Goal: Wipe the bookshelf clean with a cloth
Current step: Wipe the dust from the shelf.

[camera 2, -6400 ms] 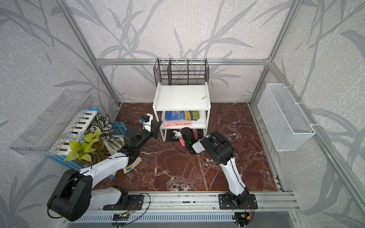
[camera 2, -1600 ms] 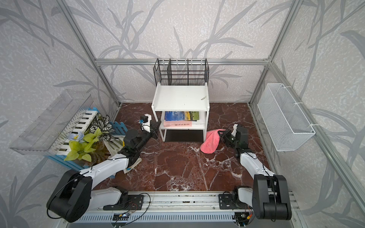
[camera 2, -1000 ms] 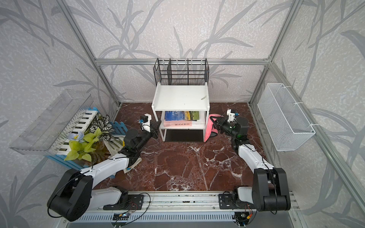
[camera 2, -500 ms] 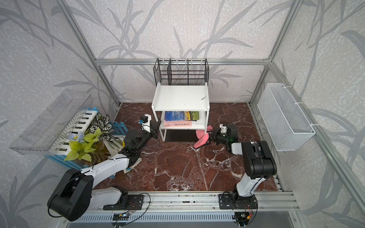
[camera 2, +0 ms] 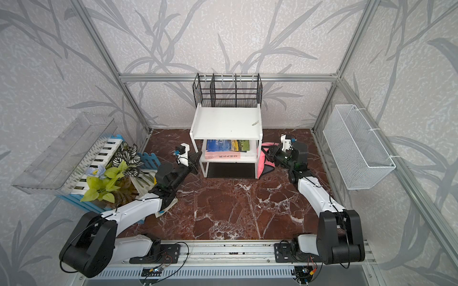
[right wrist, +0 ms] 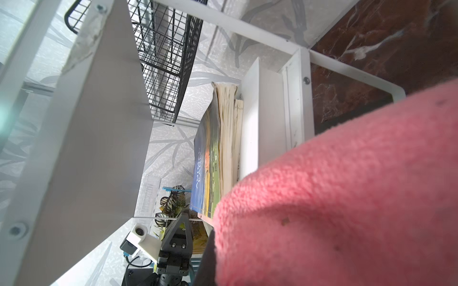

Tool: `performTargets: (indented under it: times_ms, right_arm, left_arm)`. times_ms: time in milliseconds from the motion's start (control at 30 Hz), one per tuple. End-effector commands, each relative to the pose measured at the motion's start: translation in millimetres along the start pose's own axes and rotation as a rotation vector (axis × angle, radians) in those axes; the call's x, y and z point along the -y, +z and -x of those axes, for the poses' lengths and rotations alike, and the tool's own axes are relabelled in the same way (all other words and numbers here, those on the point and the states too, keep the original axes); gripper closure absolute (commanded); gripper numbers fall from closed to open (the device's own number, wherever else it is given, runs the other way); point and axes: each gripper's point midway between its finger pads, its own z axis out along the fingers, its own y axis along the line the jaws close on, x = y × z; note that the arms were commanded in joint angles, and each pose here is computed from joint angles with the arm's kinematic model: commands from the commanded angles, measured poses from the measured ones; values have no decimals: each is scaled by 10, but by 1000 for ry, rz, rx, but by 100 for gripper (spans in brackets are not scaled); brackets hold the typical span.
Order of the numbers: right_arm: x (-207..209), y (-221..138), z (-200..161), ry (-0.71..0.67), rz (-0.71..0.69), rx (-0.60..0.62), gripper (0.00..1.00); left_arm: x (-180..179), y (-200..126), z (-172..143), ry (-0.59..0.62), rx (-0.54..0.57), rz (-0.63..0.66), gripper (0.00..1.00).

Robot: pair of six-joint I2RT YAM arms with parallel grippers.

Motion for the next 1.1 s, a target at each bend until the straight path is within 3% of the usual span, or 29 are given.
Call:
performTargets:
  times_ms: [0, 167, 300, 533, 667, 900, 1067]
  right_arm:
    - [513, 138, -150, 69, -96, -58, 100]
    - [1031, 298, -292, 163, -165, -119, 100]
    - [1106, 380, -328, 209, -146, -154, 100]
    - [863, 274, -212, 123, -158, -106, 100]
    - [935, 225, -177, 35, -215, -79, 100]
    - [1238, 677, -159, 70, -162, -232, 100]
    - [1259, 871, -31, 20, -151, -286, 100]
  left_arm:
    - [-613, -1, -232, -171, -44, 279, 100]
    - [-568, 27, -260, -187, -52, 252, 100]
    - [-565, 36, -277, -186, -56, 250, 100]
    - [-575, 16, -261, -184, -52, 257, 100]
    - [-576, 10, -254, -185, -49, 257, 100]
    - [-558, 34, -275, -192, -57, 246, 100]
    - [-556, 34, -269, -188, -56, 244, 100]
